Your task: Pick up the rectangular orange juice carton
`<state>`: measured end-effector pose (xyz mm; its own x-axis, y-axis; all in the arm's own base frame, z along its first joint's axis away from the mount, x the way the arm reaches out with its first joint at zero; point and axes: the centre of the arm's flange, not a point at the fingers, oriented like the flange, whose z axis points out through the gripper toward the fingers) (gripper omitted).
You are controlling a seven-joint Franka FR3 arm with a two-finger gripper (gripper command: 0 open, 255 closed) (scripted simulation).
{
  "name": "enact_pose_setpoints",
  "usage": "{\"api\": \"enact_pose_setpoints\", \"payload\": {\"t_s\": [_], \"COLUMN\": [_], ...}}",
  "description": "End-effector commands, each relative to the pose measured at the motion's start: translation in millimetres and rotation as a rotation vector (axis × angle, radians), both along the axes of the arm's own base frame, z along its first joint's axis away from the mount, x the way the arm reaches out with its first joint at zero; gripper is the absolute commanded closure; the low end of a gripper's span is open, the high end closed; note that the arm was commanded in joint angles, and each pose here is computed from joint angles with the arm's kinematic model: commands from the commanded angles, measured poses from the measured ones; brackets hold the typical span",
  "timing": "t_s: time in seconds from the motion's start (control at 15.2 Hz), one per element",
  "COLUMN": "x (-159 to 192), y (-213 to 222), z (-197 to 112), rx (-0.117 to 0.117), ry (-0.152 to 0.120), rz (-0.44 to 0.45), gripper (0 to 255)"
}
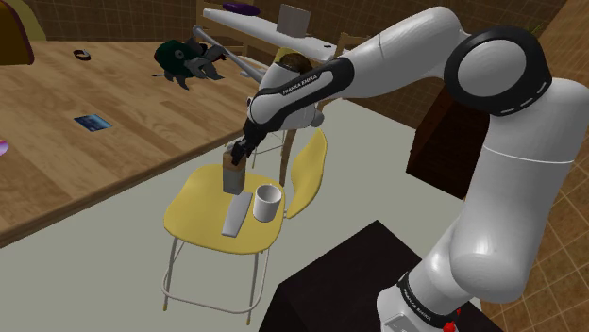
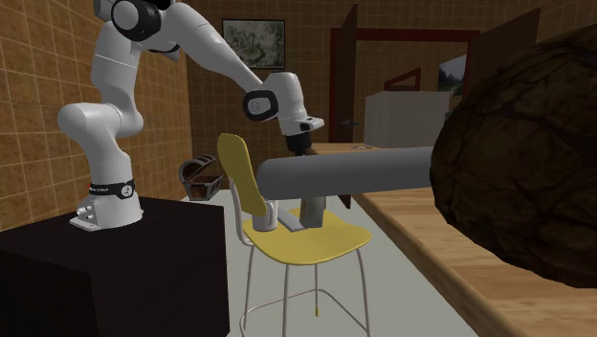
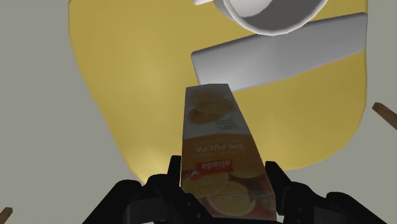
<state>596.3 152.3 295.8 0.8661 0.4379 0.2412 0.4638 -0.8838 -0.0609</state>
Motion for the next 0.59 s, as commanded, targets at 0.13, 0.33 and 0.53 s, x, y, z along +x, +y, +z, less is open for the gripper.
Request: {"api": "enact_pose_setpoints", "payload": {"t_s": [0.13,0.33,0.53], "x": [-0.2,-0.2,-0.2], "y": [0.8,0.8,0.8], "z": [15.0,30.8,46.7], "rx": [0.0,0.0,0.0], "ry": [0.002,0.002,0.002], "rz": [0.001,0.001,0.001], "gripper": [255,255,255]}}
